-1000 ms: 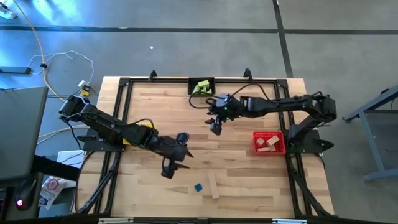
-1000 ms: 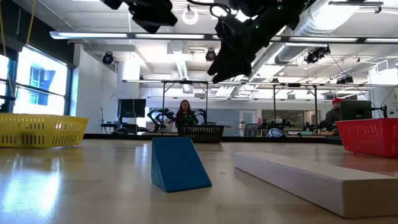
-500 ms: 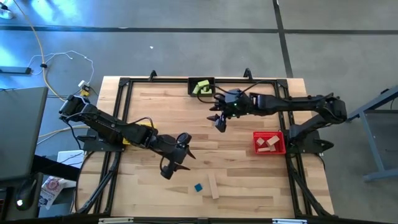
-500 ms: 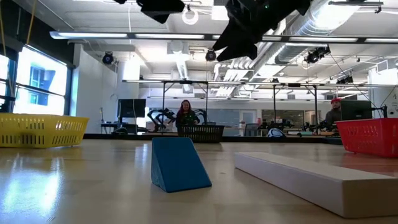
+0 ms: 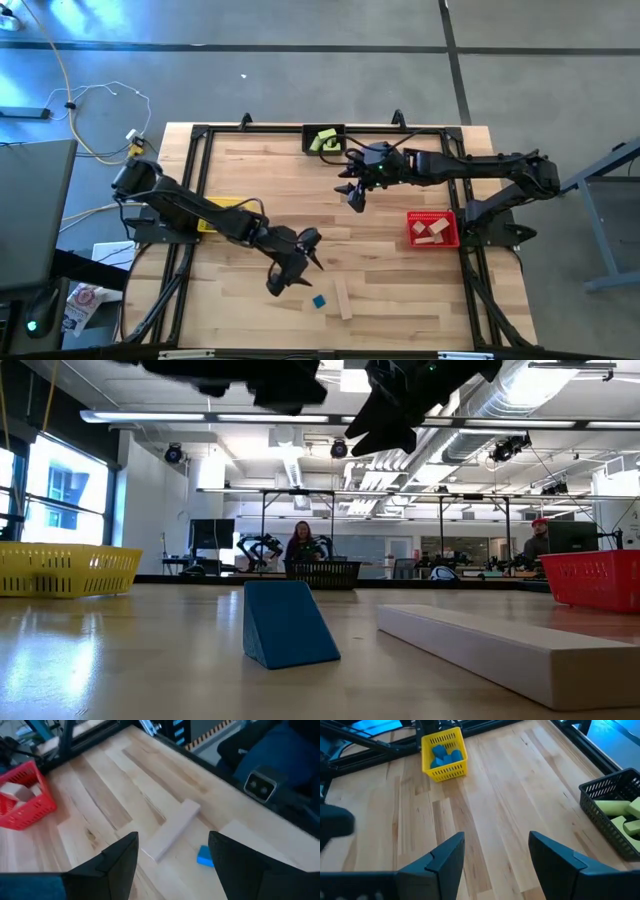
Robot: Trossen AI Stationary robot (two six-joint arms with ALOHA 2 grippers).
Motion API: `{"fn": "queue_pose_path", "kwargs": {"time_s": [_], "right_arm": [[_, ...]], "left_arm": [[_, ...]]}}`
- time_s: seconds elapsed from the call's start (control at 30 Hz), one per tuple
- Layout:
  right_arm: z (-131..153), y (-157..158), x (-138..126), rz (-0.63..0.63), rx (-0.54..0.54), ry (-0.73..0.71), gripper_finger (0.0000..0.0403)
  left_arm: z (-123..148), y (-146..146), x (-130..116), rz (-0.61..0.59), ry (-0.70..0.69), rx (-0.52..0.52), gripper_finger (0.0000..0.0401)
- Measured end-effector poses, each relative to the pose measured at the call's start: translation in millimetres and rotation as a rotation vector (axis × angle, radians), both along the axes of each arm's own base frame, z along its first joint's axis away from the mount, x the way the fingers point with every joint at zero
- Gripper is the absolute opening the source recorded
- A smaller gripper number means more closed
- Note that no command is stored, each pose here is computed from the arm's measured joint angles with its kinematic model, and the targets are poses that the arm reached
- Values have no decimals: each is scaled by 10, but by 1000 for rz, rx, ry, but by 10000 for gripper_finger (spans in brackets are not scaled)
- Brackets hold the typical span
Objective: Sort & place blocks by color
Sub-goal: Put the blue block into the yellow bin
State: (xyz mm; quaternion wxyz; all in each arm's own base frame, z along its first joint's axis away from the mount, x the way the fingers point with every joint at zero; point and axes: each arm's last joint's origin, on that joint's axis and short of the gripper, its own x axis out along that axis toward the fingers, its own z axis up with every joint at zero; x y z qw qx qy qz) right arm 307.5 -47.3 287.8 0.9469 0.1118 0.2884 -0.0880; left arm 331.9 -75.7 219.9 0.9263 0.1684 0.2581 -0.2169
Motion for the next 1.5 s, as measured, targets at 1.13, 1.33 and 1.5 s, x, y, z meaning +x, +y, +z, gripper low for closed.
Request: {"fn": "queue_pose_path", "kwargs": {"time_s": [1.13,1.33,1.5], "right_arm": [[-28,3,-20,-3,9,35,206],[-28,3,-20,-3,9,35,206],[-29,3,-20,-3,9,35,206]], "left_arm": [[-829,-148,313,-135,105,-99,227],[-824,-149,318,-135,97,-100,227],[-926,-152,323,-134,125,-96,227]]}}
